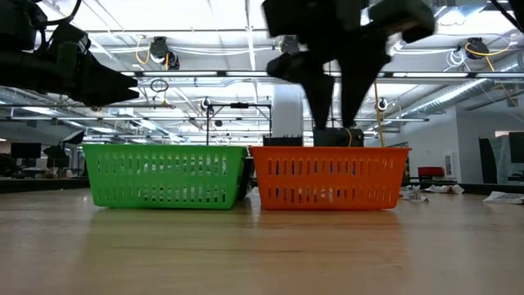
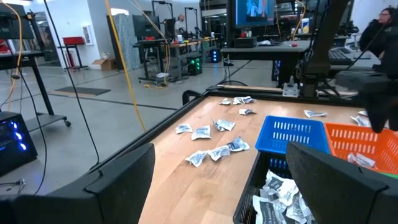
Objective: Pick & Place First Aid Supplies
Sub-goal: Put the ointment pack into the orange bin
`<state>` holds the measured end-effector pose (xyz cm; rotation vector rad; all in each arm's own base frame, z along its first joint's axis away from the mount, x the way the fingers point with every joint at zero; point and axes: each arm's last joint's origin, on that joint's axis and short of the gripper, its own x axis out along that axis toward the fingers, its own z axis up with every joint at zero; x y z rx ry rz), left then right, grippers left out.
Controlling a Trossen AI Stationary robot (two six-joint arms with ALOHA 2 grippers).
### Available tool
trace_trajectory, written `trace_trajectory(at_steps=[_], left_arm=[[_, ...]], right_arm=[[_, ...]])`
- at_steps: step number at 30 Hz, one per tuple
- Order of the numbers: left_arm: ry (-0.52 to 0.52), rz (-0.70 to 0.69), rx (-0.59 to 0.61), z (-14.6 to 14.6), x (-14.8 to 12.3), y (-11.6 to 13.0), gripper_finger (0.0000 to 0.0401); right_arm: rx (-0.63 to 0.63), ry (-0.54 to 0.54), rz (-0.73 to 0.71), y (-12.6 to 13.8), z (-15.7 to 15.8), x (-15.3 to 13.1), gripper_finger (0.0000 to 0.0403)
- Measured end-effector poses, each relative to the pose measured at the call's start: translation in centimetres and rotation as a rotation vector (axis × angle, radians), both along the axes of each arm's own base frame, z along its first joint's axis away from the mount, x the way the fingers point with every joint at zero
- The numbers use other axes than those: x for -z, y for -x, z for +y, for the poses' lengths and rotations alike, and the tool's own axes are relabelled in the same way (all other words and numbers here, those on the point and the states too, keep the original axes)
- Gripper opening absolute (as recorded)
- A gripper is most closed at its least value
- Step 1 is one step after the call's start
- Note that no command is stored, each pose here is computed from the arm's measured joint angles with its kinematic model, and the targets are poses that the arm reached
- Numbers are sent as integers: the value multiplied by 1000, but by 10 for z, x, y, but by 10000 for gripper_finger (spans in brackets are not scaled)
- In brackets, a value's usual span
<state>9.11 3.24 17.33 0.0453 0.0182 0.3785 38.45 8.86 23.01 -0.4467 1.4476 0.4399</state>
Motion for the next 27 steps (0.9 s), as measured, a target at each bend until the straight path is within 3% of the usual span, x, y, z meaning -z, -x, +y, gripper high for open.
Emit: trace_trajectory(at_steps=[10, 27], left_arm=[[0, 0, 0, 0, 0, 0, 365], [0, 0, 0, 0, 0, 0, 365]], right_arm=[[-253, 2, -44, 59, 25, -1, 144], [-423, -3, -32, 153, 43, 21, 142]])
